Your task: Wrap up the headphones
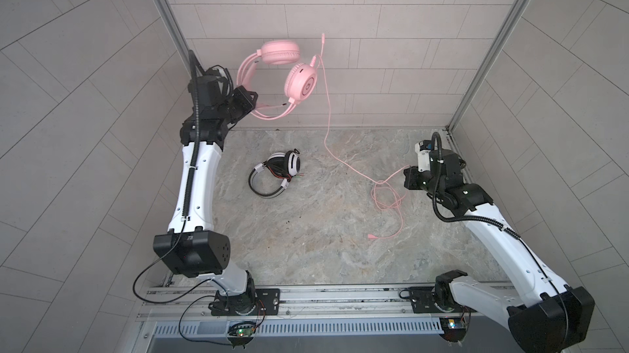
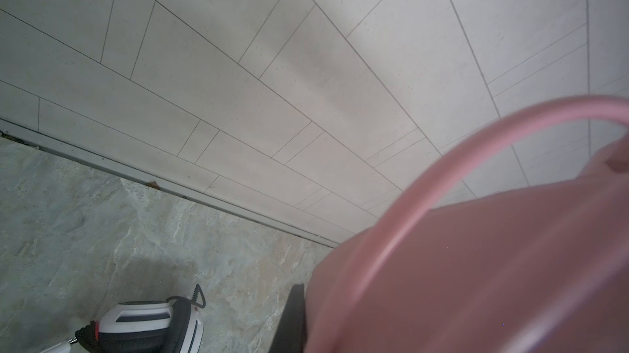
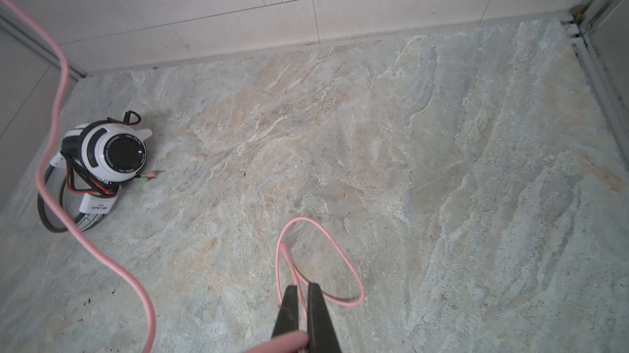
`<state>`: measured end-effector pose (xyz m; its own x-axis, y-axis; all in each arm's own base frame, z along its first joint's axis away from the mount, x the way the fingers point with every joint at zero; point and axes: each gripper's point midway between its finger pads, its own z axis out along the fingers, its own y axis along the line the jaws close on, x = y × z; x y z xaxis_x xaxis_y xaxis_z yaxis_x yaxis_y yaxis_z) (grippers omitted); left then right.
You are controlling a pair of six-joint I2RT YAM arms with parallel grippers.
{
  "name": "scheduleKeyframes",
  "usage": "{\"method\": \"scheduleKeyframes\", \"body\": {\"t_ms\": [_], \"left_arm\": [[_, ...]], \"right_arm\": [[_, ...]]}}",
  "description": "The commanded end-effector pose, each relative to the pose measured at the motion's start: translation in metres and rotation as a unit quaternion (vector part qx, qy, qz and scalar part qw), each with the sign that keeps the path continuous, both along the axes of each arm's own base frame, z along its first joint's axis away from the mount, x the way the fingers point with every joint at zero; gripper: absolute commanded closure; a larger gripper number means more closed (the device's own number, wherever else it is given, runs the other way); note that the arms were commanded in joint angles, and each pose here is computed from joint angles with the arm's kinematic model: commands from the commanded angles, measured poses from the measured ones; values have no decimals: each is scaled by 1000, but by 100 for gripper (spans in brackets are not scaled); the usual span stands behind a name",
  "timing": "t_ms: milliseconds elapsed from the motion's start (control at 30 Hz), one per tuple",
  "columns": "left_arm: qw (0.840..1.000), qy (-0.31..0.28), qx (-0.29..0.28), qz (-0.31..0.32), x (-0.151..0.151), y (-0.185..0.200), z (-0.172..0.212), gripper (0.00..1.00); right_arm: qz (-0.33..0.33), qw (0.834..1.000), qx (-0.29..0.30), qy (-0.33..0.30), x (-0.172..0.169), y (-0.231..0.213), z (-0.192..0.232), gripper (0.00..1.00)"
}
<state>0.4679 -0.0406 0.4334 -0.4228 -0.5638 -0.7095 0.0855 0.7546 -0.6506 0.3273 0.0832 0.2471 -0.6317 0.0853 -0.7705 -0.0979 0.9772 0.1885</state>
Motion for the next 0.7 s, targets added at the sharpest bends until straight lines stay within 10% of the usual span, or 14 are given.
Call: {"method": "scheduleKeyframes", "body": {"t_ms": [0,667], "left_arm": [[997,-32,75,-19,-19,-25,14,100],[950,80,151,-261,-47,-179,-159,100]], "right_arm": [[39,997,-60,14,-20,8,13,100],[142,978,-141,-59,-49,45,117,100]]}}
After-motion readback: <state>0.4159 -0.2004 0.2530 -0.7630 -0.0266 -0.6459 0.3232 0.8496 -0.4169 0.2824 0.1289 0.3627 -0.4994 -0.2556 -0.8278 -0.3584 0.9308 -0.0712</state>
